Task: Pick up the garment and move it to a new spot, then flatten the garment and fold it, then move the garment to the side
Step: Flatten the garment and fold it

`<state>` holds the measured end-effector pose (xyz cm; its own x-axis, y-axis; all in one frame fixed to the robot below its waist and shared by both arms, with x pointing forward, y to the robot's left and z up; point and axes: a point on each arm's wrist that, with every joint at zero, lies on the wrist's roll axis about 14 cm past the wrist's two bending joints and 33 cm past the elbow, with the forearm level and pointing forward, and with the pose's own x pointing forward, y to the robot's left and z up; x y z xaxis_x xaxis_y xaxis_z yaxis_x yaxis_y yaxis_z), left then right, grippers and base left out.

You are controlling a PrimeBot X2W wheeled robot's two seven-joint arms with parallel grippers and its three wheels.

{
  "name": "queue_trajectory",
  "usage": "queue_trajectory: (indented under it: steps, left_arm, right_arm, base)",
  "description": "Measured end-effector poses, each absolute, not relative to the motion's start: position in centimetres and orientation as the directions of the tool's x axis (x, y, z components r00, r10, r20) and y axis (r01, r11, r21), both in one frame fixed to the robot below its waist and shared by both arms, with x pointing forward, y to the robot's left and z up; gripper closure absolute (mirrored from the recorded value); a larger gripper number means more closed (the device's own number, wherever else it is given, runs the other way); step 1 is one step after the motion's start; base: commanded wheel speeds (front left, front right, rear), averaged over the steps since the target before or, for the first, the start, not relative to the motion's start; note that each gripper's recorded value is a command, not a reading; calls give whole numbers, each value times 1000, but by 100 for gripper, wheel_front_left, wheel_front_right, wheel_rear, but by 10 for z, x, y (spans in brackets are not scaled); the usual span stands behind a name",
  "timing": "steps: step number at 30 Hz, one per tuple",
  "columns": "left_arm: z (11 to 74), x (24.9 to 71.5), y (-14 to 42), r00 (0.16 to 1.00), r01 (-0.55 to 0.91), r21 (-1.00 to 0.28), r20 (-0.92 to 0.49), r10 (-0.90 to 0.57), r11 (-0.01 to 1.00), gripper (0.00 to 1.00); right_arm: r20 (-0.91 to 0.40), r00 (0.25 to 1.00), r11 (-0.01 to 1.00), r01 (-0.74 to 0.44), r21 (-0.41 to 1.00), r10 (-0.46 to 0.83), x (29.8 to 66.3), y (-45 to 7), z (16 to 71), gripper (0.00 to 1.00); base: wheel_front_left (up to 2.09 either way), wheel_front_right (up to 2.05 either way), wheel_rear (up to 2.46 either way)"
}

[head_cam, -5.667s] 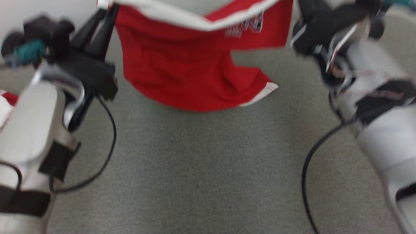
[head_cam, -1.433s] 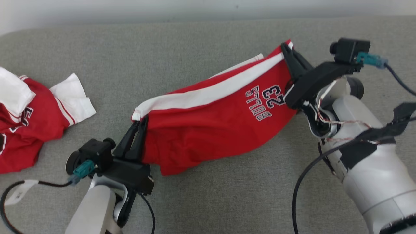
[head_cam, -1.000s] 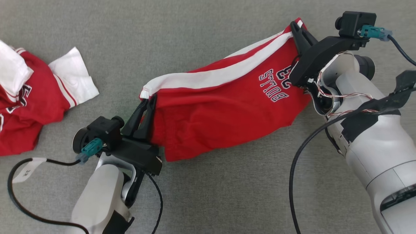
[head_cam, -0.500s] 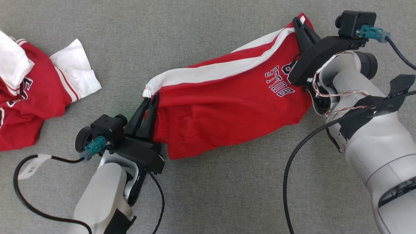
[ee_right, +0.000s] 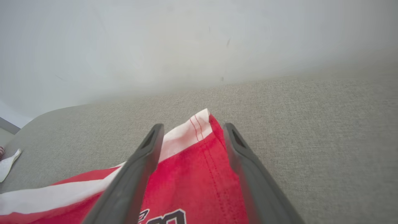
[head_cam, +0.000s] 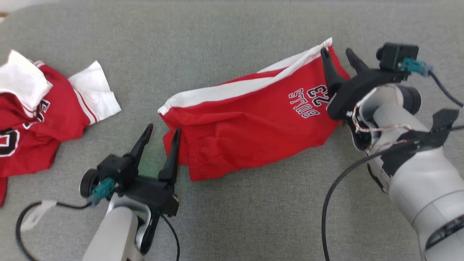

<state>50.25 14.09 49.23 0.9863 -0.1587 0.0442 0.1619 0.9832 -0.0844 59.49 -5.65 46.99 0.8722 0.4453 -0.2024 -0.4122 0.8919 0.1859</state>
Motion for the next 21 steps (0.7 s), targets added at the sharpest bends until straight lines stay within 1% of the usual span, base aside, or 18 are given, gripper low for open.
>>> queue_trajectory:
  steps: [5,15,21]
  left_arm:
    - [510,481,151,989,120,-77,92,-113,990,0]
    - [541,439,172,982,25,-63,186,-13,998,0]
    - [554,419,187,972,-43,-51,227,53,998,0]
  right_arm:
    - [-191,877,894,-406,191,440,576,-66,476,0]
    - [-189,891,909,-387,152,412,549,-89,483,0]
    - [-240,889,919,-359,164,390,537,-97,462,0]
  base:
    - [0,0,0]
    - [0,0,0]
    - [0,0,0]
